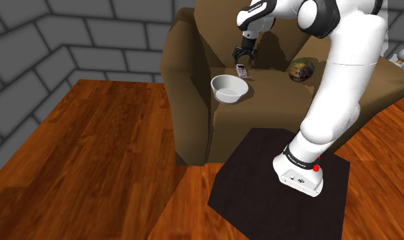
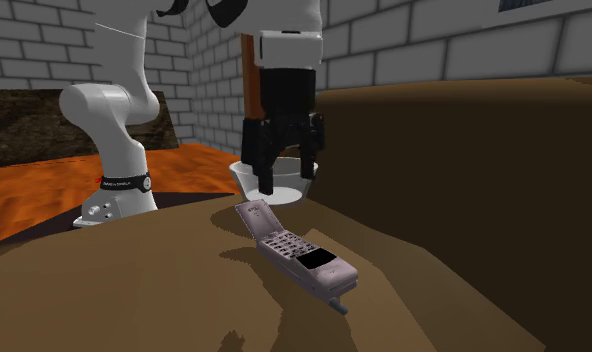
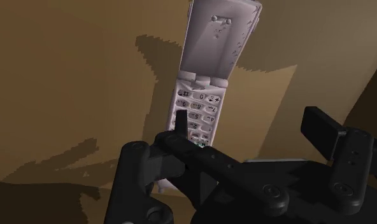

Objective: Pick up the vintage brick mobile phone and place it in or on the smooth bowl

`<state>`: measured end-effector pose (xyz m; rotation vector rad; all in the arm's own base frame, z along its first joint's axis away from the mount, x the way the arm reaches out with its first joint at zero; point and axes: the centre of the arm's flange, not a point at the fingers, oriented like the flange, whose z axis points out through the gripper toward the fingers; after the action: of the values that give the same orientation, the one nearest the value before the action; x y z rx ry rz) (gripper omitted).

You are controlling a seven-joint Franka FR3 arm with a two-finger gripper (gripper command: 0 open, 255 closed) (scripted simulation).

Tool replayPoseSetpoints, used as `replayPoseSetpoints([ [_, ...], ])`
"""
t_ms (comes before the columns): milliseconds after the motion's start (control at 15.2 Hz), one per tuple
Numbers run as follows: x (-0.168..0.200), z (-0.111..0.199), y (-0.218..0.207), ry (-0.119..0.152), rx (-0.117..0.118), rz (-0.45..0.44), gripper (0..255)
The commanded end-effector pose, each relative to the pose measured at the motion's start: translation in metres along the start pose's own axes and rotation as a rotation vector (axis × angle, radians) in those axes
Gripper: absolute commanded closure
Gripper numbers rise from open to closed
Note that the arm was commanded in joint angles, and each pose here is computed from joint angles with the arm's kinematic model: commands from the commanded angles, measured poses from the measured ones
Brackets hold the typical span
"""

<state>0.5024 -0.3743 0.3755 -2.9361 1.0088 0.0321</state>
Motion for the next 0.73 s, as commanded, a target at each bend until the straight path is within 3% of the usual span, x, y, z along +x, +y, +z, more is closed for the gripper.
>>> replayPoseSetpoints([
  [0,0.016,0.014,0.014,-0.010,-0.005,0.040,0],
  [198,0.034,0.030,0.034,-0.022,-0.010,0.086,0],
  [660,0.033,0.070,0.035,-0.022,-0.010,0.086,0],
])
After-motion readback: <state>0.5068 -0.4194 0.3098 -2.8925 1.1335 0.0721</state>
